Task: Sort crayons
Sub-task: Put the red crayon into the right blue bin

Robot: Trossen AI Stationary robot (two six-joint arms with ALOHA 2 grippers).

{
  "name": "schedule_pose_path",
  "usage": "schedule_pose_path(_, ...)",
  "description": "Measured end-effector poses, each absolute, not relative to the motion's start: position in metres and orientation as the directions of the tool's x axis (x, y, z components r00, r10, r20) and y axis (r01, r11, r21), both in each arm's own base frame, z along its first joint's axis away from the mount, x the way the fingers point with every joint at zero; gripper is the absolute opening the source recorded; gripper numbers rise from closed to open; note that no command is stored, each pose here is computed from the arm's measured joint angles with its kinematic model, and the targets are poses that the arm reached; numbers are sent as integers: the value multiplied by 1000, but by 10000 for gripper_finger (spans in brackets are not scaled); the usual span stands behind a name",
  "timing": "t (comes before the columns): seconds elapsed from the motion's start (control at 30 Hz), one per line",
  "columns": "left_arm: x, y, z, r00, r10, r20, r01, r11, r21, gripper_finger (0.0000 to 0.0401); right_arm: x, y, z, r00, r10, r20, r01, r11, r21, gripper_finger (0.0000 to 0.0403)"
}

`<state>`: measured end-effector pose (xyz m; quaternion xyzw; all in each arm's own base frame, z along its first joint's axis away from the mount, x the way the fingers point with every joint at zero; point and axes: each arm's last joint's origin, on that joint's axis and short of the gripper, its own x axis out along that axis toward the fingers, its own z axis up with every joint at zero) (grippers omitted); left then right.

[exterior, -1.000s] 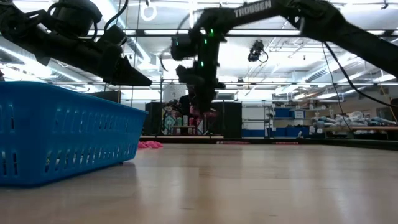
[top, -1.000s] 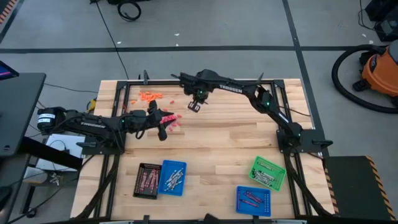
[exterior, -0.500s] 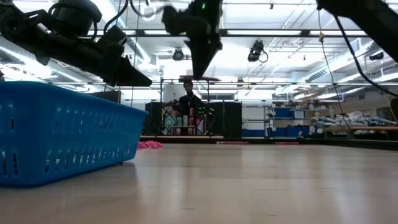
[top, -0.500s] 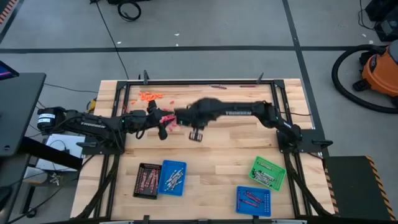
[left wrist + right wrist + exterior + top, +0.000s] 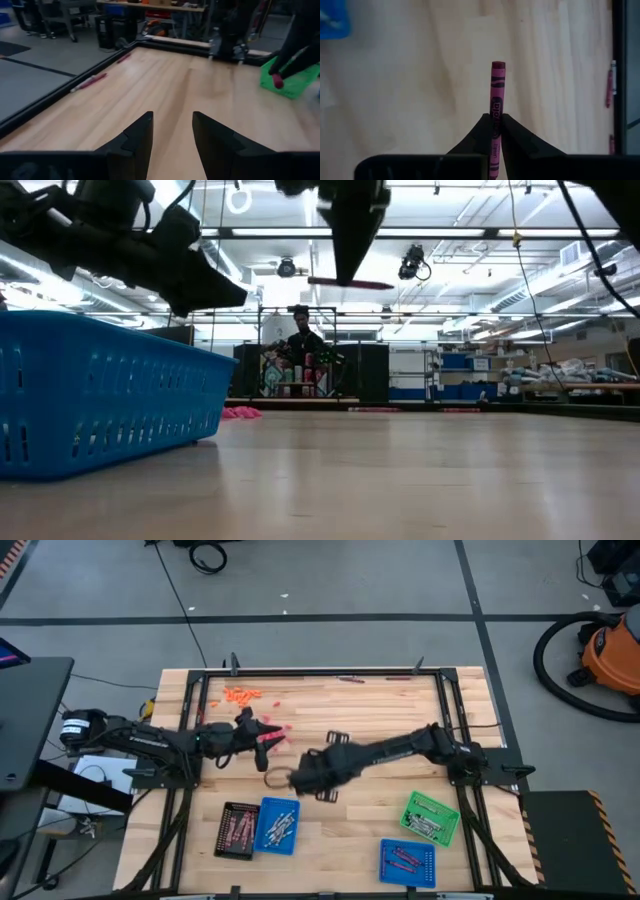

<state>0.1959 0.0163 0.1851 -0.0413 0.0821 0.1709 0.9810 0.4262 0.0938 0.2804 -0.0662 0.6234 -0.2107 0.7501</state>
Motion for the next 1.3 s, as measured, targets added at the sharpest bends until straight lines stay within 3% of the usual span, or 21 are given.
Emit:
schedule_pose_path(0.27, 197, -2, 188, 955, 256, -149, -272, 958, -96, 149, 407, 149, 267, 141, -409, -901, 150, 909, -389, 33)
schedule_pose_path(0.53, 197, -14, 189, 970, 199, -140, -214, 972, -100, 149, 367, 216, 266, 138, -304, -943, 69, 952, -297, 34)
schedule_pose_path(0.9, 197, -15, 189, 973, 192, -131, -206, 973, -103, 149, 304, 285, 251, 36, -204, -978, 215, 958, -192, 34)
schedule_pose_path(1.3, 197, -15, 190, 974, 190, -126, -203, 973, -105, 149, 252, 318, 218, -74, -259, -963, 372, 889, -268, 34)
